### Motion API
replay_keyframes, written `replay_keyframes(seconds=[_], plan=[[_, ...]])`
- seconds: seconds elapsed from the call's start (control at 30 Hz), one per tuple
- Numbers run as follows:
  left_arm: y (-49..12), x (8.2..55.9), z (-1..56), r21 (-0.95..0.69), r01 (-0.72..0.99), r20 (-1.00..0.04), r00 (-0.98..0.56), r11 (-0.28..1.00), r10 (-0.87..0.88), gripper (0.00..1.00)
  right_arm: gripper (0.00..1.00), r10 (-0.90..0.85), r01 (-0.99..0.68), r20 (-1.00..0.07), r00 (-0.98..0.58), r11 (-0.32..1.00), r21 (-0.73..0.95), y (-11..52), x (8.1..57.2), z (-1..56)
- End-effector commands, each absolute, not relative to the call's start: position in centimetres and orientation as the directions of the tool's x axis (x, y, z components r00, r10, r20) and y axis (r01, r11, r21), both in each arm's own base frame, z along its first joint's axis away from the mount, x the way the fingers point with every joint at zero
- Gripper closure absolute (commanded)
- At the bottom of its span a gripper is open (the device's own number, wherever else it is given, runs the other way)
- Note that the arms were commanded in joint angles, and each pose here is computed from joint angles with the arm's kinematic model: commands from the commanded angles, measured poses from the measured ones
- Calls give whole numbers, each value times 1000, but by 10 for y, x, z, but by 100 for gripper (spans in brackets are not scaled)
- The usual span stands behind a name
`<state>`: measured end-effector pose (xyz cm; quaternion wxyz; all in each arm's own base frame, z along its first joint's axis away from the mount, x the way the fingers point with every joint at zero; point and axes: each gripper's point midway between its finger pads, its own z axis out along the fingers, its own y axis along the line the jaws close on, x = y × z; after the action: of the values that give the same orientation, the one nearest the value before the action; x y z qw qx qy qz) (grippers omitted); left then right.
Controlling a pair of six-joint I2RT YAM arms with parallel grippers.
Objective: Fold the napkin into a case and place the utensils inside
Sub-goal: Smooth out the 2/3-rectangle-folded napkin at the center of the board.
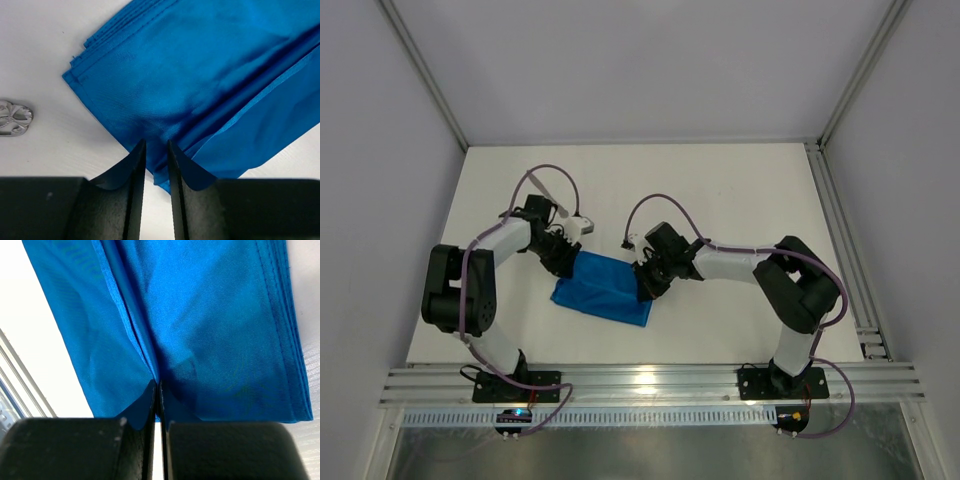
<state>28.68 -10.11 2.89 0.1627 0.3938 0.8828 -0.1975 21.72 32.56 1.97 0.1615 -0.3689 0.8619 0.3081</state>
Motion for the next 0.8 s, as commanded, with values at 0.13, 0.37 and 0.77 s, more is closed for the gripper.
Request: replay_keyframes(seconds=[0.13,0.37,0.77], plan=[[-101,295,28,-180,772,-469,-612,609,637,79,96,-528,-745,-531,-663,535,398,335,227,29],[-105,296,52,-174,772,-505,-602,611,618,80,96,-524,-738,-525,-671,545,399,334,228,29],[-141,267,65,-80,887,-514,-427,455,744,62,96,-509,-729,-526,-682,537,425,341,228,32]])
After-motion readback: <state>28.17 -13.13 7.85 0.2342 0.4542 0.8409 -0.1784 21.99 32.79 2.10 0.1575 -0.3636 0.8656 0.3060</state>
